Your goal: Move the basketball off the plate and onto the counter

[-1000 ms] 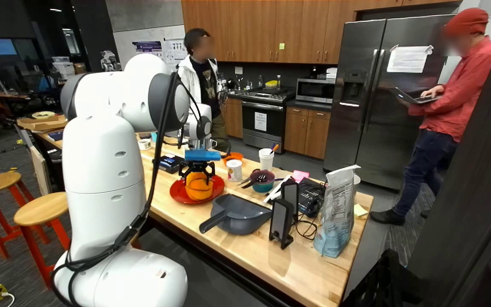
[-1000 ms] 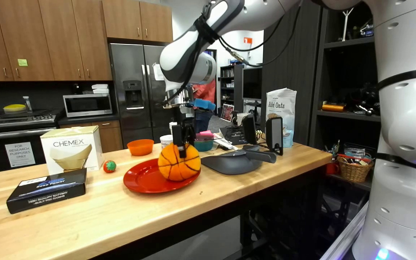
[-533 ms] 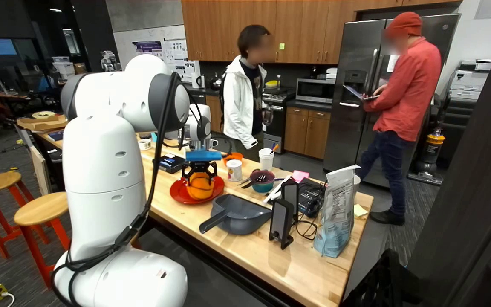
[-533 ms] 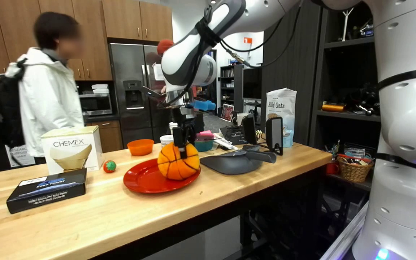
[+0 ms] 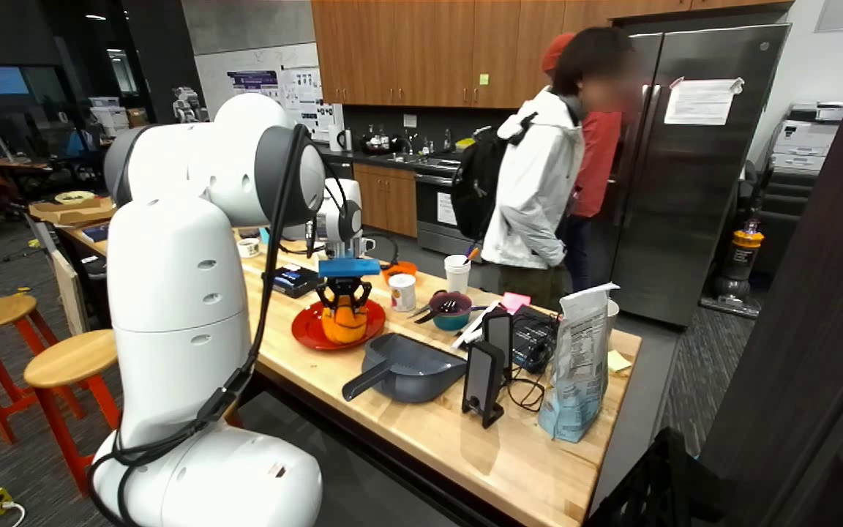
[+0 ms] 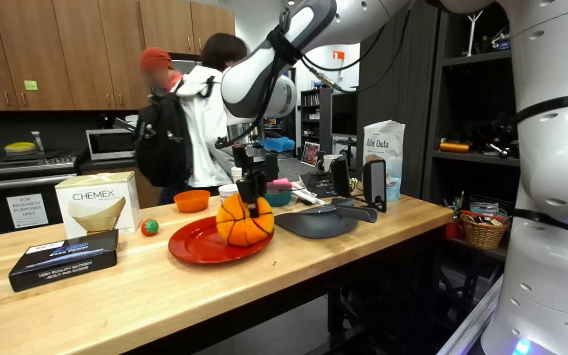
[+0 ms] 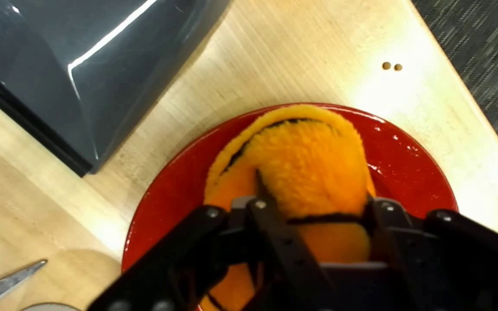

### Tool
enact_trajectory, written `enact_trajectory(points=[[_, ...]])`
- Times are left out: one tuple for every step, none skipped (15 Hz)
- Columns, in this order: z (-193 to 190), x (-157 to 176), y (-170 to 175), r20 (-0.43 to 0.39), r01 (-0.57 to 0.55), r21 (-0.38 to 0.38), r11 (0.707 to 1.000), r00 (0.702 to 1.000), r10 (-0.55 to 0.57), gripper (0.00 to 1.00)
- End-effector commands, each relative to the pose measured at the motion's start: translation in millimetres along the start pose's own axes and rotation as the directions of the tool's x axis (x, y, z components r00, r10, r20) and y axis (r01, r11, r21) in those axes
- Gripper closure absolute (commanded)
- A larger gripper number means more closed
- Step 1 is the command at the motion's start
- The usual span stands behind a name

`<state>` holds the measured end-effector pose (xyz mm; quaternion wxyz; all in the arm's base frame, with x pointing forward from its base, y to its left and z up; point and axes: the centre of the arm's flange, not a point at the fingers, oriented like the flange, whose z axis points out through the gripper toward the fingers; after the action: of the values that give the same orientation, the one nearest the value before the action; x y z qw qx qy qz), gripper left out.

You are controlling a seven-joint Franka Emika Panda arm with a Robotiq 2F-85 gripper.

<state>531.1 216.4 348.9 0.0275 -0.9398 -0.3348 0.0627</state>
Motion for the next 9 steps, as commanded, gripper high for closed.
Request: enact_trajectory(points=[[1.4, -2.8, 0.8, -0.008, -0.013, -0.022, 1.000, 1.000, 0.013, 0.91], [1.0, -3.0, 0.4, -0.010, -0.013, -0.023, 1.000, 1.000, 0.013, 0.95], [0.4, -3.3, 0.0, -0.012, -0.013, -0.023, 1.000, 1.000, 0.013, 0.94], [-0.4, -3.8, -0.5, -0.013, -0.013, -0.025, 1.000, 1.000, 0.013, 0.93], [-1.2, -4.1, -1.1, -0.015, -0.012, -0.027, 1.000, 1.000, 0.012, 0.95], [-2.7, -4.5, -2.0, -0.017, -0.012, -0.032, 0.999, 1.000, 0.011, 0.96], [-4.8, -4.8, -3.1, -0.019, -0.010, -0.038, 0.999, 1.000, 0.010, 0.94], [-7.2, -5.2, -4.5, -0.022, -0.008, -0.047, 0.999, 1.000, 0.007, 0.94], [-9.9, -5.6, -5.8, -0.025, -0.004, -0.055, 0.998, 1.000, 0.003, 0.94]])
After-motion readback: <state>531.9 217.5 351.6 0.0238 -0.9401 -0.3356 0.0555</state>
